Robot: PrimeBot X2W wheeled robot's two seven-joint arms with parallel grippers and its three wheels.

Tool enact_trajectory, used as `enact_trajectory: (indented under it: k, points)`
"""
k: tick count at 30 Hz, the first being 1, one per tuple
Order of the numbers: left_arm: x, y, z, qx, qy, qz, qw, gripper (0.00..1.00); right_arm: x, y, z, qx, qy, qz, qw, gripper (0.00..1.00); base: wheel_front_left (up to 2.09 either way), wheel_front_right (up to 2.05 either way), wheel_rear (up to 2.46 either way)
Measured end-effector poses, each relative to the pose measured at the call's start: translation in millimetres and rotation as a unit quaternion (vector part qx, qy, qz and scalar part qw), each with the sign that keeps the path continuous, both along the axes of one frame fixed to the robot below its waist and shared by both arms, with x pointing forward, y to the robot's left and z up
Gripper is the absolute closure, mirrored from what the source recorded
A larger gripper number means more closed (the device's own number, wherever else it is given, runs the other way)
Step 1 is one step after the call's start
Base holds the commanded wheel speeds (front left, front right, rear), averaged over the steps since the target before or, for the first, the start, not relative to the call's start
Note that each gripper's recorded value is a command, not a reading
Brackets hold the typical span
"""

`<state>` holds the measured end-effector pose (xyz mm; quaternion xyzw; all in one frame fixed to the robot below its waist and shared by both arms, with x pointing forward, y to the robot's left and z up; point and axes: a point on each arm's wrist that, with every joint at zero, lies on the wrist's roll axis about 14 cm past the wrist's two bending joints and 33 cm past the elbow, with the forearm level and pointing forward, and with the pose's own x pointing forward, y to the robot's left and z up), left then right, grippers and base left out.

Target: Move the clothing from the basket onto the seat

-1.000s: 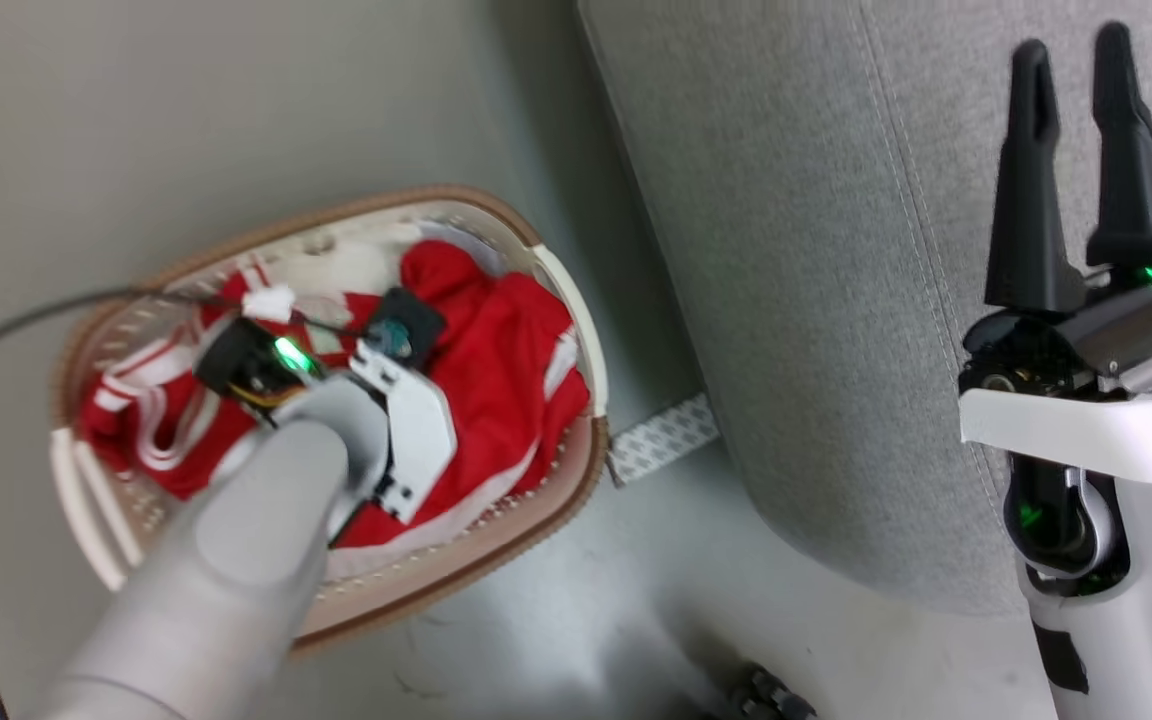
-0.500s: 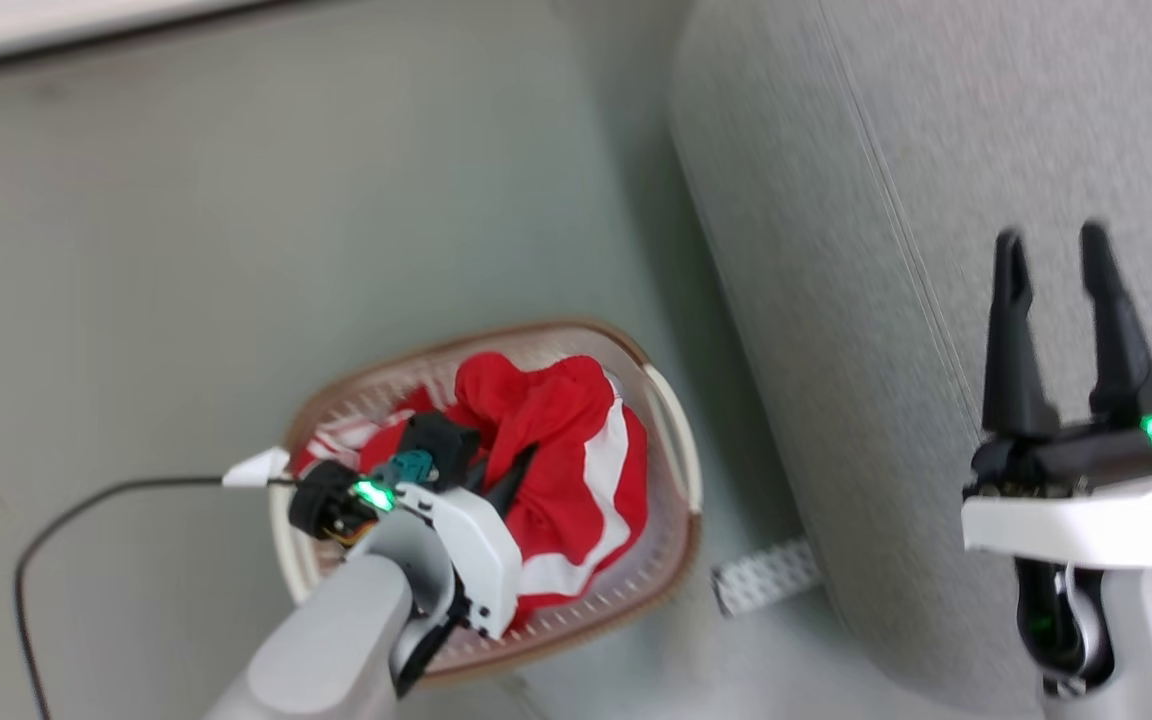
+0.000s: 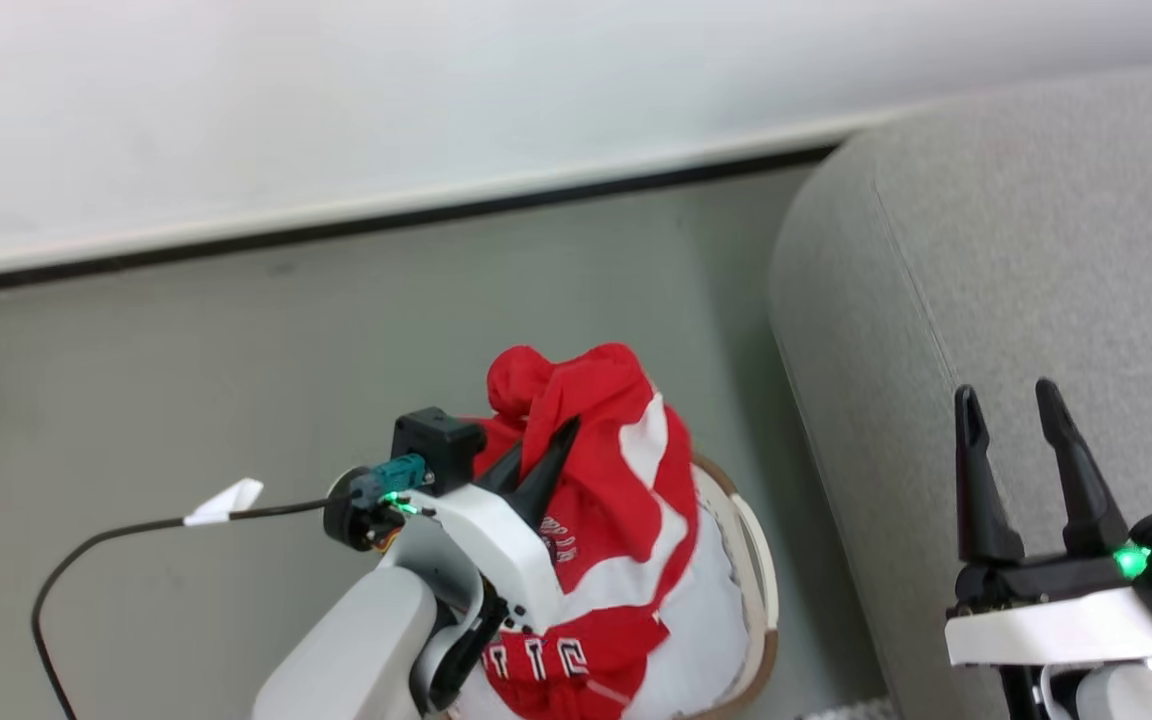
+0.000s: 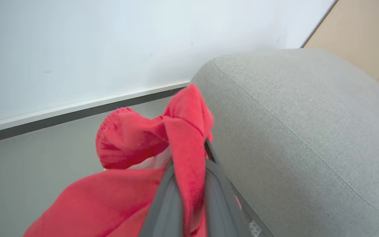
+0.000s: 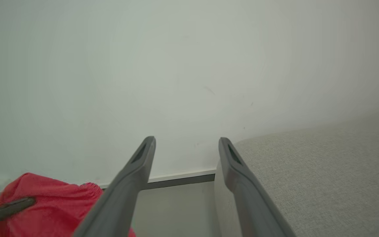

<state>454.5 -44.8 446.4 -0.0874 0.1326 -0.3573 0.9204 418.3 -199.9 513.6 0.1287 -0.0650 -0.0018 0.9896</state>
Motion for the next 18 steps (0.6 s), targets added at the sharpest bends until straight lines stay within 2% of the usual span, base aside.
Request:
enact_trajectory:
  k: [11,18]
  points:
    - [-9,16,109,-0.054,-0.097,0.026,0.993,1.0,-25,23,15,-0.005,-0.016,0.033,0.999,0.0,0.0,0.0,0.0]
    - [-18,30,162,-0.066,-0.151,0.041,0.986,1.0,-42,35,20,-0.012,-0.023,0.056,0.998,0.0,0.0,0.0,0.0]
